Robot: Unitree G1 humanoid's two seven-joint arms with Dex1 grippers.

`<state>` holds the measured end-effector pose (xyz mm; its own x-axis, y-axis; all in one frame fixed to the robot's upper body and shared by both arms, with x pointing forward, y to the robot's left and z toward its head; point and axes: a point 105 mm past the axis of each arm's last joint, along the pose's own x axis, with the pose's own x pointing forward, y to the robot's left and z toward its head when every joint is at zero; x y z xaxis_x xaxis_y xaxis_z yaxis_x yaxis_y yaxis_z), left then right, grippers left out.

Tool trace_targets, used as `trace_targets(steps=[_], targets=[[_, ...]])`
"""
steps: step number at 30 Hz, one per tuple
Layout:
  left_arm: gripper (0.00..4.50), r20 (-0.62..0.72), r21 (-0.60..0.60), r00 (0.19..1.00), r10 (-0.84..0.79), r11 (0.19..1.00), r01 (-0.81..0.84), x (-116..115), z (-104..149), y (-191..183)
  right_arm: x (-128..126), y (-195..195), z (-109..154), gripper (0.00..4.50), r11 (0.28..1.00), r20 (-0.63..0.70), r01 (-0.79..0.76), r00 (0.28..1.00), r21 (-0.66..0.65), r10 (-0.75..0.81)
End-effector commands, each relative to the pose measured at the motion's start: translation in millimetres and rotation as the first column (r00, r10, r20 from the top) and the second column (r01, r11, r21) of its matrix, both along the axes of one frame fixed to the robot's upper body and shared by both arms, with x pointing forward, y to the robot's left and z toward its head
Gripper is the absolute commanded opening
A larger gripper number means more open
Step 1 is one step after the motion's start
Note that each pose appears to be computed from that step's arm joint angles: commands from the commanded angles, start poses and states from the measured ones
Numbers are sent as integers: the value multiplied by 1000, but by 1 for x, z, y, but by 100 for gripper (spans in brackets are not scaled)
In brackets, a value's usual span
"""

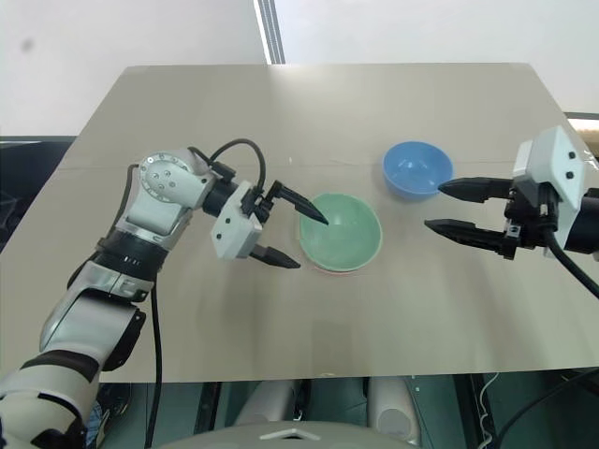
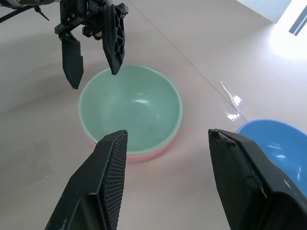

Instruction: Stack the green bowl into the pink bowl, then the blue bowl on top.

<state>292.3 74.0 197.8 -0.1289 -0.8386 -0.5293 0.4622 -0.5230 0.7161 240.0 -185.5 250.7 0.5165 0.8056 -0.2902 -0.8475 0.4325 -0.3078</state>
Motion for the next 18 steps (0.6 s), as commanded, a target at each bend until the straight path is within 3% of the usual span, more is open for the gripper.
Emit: trace_targets(steps=[1, 5, 8, 13, 18], targets=[[429, -63, -163, 996, 68, 983, -78, 6, 47, 5, -4, -1, 13, 297, 1000, 70, -2, 998, -19, 4], [429, -292, -314, 946, 143, 920, -236, 11, 84, 23, -3, -1, 10, 297, 1000, 64, 2, 998, -23, 0], [429, -454, -329, 871, 187, 873, -359, 8, 88, 52, -4, -1, 8, 297, 1000, 60, 1, 998, -22, 1], [429, -614, -214, 675, 409, 737, -641, 14, 50, 121, -1, -2, 3, 297, 1000, 52, 12, 999, -25, -11], [429, -632, -125, 504, 588, 565, -816, 16, 17, 177, 6, -6, -6, 297, 997, 16, 13, 1000, -71, -12]])
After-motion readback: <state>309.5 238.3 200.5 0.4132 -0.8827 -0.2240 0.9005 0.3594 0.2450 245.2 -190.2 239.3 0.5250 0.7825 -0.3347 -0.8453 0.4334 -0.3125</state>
